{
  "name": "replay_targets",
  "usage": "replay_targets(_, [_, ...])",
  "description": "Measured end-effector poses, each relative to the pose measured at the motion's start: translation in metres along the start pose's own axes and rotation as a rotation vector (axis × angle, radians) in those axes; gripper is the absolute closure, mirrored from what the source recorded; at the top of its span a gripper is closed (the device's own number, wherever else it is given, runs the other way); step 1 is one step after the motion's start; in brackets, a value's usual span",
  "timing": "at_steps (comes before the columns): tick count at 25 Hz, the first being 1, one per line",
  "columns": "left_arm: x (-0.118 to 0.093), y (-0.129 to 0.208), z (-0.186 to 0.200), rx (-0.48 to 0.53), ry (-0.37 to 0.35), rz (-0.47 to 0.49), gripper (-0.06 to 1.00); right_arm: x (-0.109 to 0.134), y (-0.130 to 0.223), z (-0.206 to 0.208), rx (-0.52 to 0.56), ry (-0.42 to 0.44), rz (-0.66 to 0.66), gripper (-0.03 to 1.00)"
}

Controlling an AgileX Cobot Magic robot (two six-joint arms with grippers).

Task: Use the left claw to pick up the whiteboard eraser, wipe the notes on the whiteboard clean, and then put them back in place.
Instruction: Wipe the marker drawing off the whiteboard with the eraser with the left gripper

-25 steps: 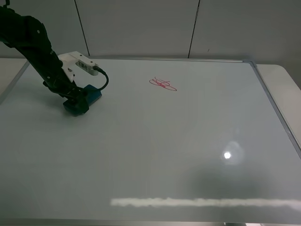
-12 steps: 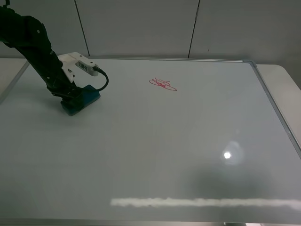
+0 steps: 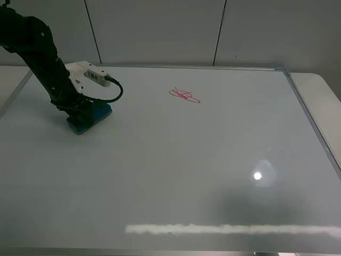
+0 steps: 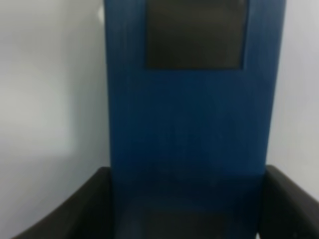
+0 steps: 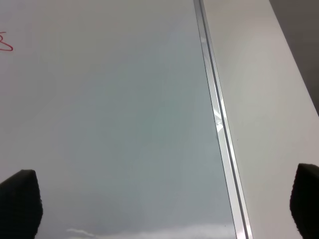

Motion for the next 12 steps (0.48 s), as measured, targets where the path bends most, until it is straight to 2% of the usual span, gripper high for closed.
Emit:
replay_targets(5, [-0.003, -0.012, 0.036, -0.036, -0.034, 0.026, 0.39, 0.000, 0.000, 0.000, 0.000, 0.000, 0.000, -0.03])
replay_targets(12, [-0.037, -0.067, 0.081, -0.064, -0.073, -0.048, 0.39, 0.000, 0.000, 0.000, 0.000, 0.000, 0.000, -0.03])
Point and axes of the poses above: a point on each arm's last joint axis where the gripper is mounted, z pointing back along that axis away from the gripper, x along the wrist's bending axis when the last joint is at zero, y = z × x, the point moved 5 cm from there along -z, pointing out along that axis toward the gripper, and after that the axes turned 5 degrees about z, right-handed, at the moved point
